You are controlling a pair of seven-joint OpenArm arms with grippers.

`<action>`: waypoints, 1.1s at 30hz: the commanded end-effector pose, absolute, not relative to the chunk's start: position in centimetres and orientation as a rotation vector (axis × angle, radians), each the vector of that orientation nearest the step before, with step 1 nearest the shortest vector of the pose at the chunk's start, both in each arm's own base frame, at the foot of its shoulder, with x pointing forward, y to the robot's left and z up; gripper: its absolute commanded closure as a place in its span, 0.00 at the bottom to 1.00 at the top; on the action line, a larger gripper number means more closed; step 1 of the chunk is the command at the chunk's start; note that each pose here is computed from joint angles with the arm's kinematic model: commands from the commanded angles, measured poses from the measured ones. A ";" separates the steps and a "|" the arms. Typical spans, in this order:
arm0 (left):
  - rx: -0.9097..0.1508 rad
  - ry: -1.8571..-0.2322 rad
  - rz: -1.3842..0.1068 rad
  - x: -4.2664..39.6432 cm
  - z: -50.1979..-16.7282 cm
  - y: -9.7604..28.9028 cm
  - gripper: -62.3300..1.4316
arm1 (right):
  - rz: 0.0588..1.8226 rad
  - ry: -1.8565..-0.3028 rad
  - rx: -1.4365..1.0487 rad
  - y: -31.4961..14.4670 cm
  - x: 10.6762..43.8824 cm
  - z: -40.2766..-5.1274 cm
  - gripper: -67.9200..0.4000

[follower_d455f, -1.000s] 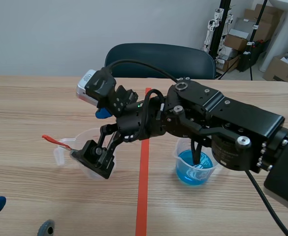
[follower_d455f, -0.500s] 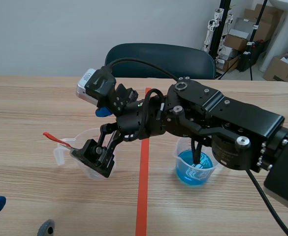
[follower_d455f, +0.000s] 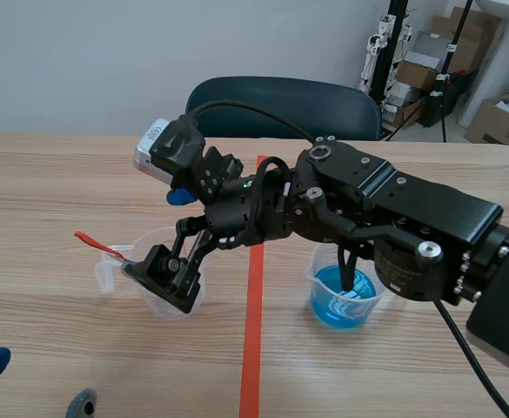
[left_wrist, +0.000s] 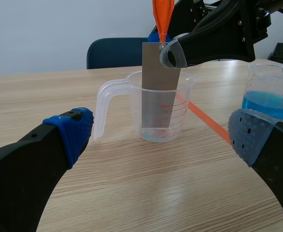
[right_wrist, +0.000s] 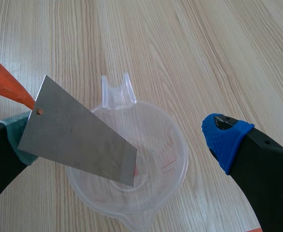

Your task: Do the redox reaction experiment. put the plate into the left beaker

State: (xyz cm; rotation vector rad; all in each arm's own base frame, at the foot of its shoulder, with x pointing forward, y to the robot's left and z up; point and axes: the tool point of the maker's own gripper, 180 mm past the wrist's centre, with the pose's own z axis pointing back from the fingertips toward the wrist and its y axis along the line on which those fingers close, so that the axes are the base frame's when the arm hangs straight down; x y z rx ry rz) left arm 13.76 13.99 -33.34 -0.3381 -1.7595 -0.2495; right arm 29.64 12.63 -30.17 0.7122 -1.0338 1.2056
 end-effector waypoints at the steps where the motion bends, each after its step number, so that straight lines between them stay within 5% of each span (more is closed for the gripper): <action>1: -0.335 -1.788 -0.256 14.0 -32.7 14.3 0.06 | 1.194 -1.085 0.727 13.0 30.5 -28.5 0.00; 33: -0.335 -1.788 -0.256 14.0 -32.7 14.3 0.06 | 1.186 -1.093 0.723 13.0 30.6 -28.5 0.00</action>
